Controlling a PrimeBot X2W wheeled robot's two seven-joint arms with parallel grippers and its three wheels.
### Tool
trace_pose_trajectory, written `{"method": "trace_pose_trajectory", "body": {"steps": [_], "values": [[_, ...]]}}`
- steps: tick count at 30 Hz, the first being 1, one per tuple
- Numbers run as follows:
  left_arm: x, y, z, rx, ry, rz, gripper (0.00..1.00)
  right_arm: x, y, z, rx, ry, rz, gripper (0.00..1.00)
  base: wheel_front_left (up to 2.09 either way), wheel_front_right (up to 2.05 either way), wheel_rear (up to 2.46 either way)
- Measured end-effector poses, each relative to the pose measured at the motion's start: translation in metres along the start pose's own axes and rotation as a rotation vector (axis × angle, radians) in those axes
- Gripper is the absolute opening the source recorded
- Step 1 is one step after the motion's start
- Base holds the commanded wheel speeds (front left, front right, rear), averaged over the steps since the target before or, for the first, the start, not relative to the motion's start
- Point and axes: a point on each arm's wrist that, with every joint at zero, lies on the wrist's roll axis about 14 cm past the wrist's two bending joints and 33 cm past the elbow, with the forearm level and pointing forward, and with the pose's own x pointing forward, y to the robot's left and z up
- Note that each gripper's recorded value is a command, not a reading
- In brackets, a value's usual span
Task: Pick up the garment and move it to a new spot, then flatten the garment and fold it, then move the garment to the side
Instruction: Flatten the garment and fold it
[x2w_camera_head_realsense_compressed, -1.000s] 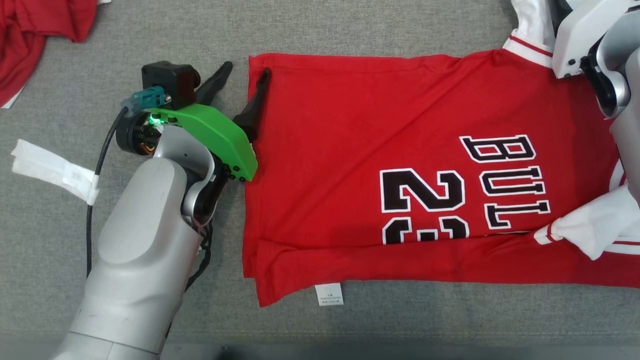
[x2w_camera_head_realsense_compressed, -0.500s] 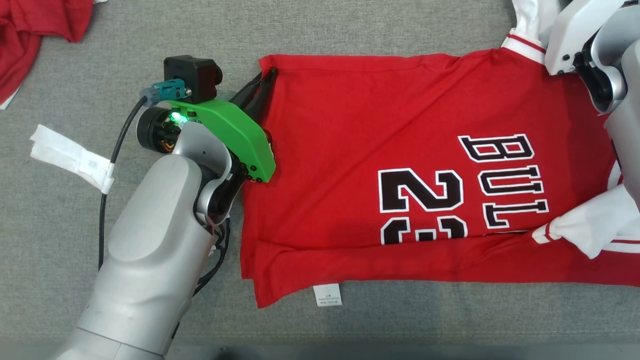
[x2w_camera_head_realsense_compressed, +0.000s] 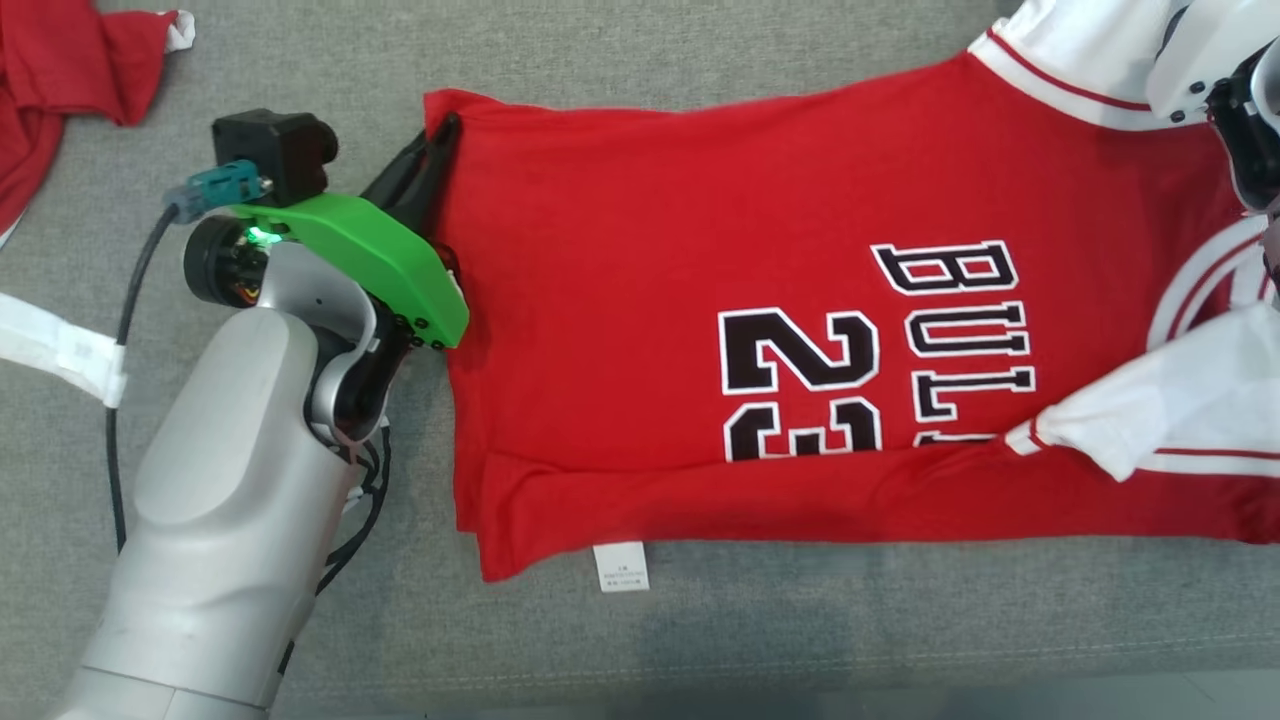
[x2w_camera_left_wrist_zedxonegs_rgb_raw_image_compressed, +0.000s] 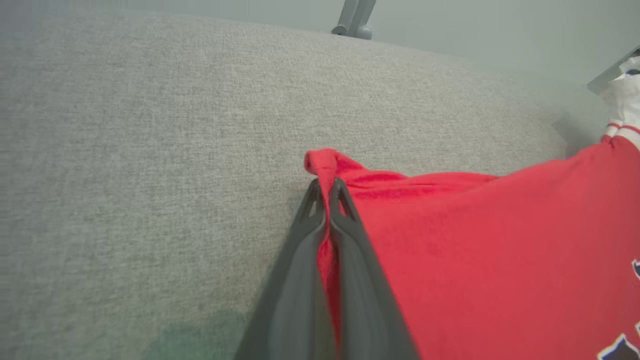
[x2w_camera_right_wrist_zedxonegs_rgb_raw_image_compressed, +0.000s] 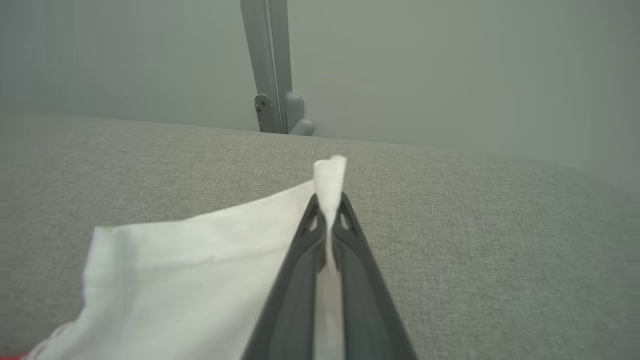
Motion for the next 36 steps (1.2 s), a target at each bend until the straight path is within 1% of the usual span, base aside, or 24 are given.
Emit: {"method": "trace_pose_trajectory", "body": {"steps": [3, 7, 11, 14, 18, 23, 25, 28, 34, 36], "values": [[-0.002, -0.006, 0.01, -0.01, -0.034, -0.015, 0.0, -0.009, -0.001, 0.013, 0.027, -0.055, 0.007, 0.0, 0.0, 0.0, 0.0], [-0.009, -0.014, 0.005, -0.035, -0.036, -0.037, 0.0, -0.023, 0.007, 0.016, 0.051, -0.096, 0.039, 0.0, 0.0, 0.0, 0.0], [-0.02, -0.025, 0.005, -0.067, -0.056, -0.068, 0.0, -0.052, 0.01, 0.006, 0.089, -0.124, 0.069, 0.0, 0.0, 0.0, 0.0], [-0.034, -0.03, 0.004, -0.107, -0.072, -0.076, 0.0, -0.08, 0.009, -0.005, 0.118, -0.134, 0.072, 0.0, 0.0, 0.0, 0.0], [-0.061, -0.031, 0.0, -0.156, -0.082, -0.038, 0.0, -0.124, -0.004, -0.011, 0.175, -0.171, 0.023, 0.0, 0.0, 0.0, 0.0], [-0.09, -0.04, -0.013, -0.245, -0.062, -0.011, 0.0, -0.176, 0.005, -0.033, 0.254, -0.147, -0.014, 0.0, 0.0, 0.0, 0.0], [-0.097, -0.043, -0.023, -0.261, -0.037, -0.003, 0.0, -0.191, 0.011, -0.041, 0.292, -0.133, -0.031, 0.0, 0.0, 0.0, 0.0], [-0.1, -0.05, -0.034, -0.286, -0.011, -0.008, 0.0, -0.208, 0.011, -0.054, 0.294, -0.103, -0.068, 0.0, 0.0, 0.0, 0.0], [-0.106, -0.06, -0.034, -0.304, -0.016, -0.026, 0.0, -0.222, 0.007, -0.045, 0.298, -0.132, -0.106, 0.0, 0.0, 0.0, 0.0], [-0.109, -0.059, -0.038, -0.303, -0.008, -0.013, 0.0, -0.226, 0.005, -0.05, 0.292, -0.111, -0.116, 0.0, 0.0, 0.0, 0.0]]}}
